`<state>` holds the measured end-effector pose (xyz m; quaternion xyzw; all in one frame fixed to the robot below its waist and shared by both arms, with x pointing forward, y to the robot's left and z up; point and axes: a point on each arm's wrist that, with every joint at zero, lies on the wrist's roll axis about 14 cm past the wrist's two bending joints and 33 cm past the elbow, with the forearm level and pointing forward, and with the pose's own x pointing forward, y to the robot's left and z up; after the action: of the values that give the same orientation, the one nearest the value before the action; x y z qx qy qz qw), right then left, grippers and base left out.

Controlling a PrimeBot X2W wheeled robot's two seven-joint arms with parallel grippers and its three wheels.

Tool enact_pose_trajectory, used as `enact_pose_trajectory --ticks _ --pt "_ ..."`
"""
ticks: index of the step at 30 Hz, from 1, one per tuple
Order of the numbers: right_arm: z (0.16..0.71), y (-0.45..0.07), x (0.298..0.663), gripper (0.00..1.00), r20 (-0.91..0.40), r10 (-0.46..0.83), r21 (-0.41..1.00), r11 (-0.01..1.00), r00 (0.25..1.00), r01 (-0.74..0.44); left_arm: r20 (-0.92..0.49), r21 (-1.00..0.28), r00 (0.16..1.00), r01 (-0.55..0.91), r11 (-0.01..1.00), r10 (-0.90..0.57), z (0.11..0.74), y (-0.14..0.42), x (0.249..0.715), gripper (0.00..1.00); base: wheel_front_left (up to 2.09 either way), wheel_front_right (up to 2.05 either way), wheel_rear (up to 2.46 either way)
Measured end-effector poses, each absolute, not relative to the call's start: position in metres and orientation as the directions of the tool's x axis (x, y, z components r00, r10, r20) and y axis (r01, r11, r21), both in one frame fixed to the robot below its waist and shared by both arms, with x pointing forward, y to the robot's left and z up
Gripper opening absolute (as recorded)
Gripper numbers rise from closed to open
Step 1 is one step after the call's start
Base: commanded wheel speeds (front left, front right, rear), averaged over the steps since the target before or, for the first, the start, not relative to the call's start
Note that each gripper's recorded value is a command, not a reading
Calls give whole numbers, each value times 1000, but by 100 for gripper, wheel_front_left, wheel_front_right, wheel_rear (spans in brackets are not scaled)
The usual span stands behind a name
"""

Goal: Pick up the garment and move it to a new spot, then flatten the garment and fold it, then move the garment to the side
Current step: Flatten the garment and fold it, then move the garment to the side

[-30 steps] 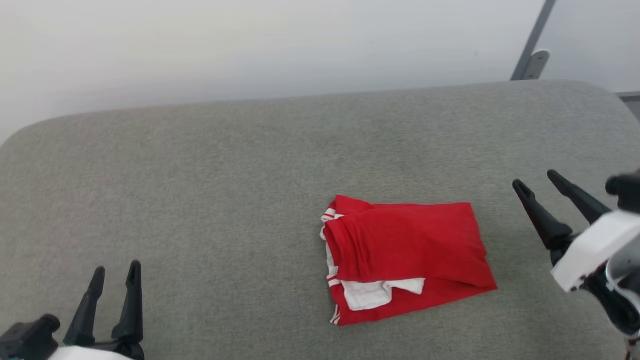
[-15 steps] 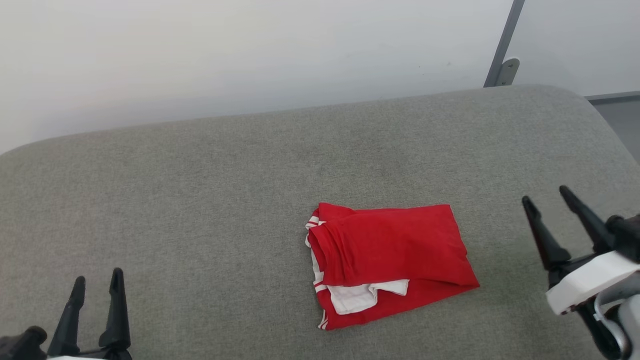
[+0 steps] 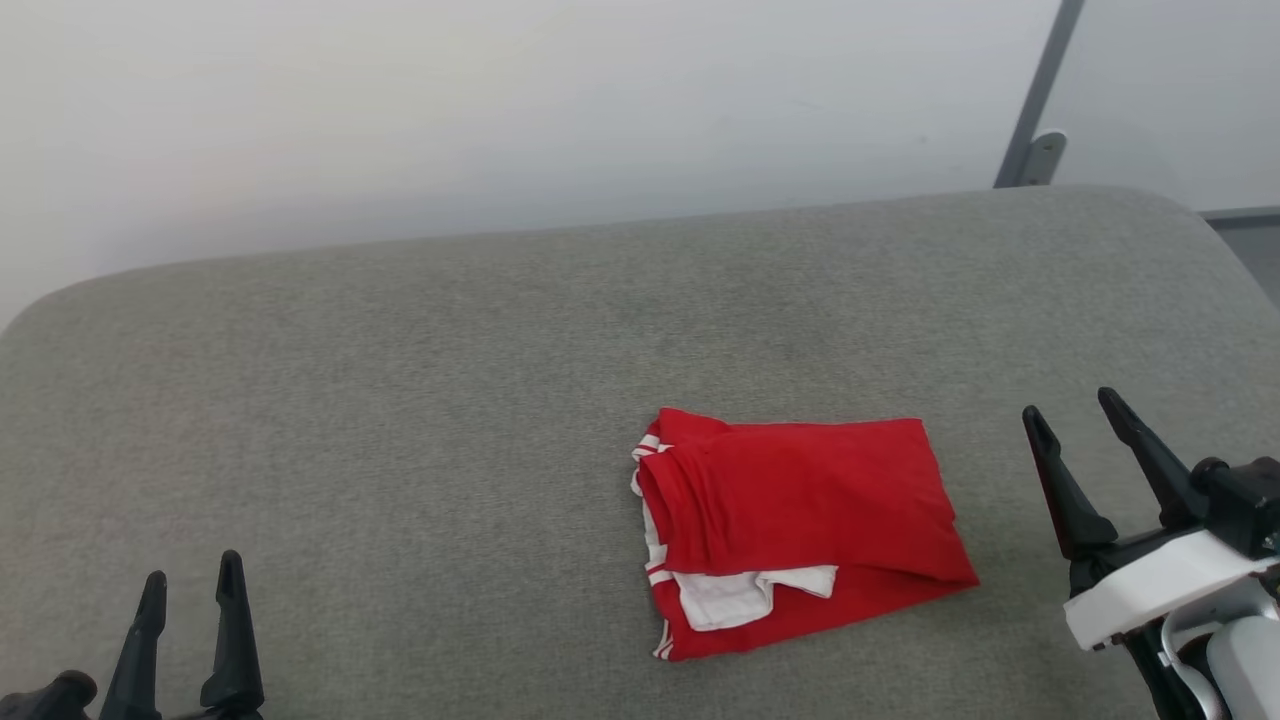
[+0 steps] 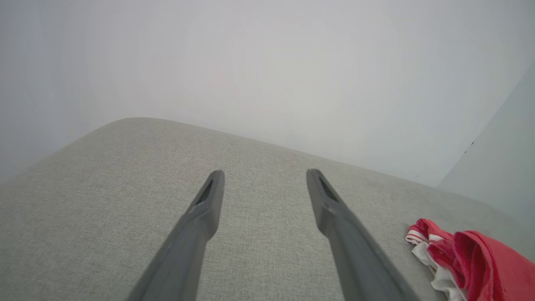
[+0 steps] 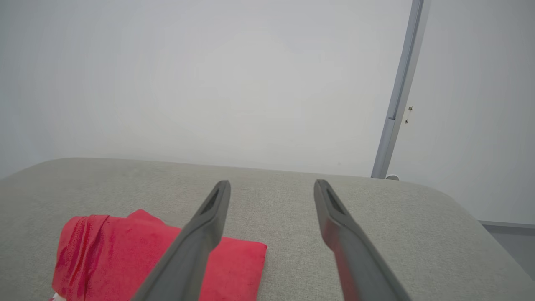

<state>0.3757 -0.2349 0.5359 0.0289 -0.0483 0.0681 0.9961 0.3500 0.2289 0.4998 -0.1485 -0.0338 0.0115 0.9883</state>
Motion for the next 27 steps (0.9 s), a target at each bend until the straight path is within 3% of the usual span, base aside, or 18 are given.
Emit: enact_pose_trajectory --ticks 27 --pt "530 -230 372 100 105 113 88 989 988 -122 49 -267 994 -79 960 95 496 251 330 100 0 0 0"
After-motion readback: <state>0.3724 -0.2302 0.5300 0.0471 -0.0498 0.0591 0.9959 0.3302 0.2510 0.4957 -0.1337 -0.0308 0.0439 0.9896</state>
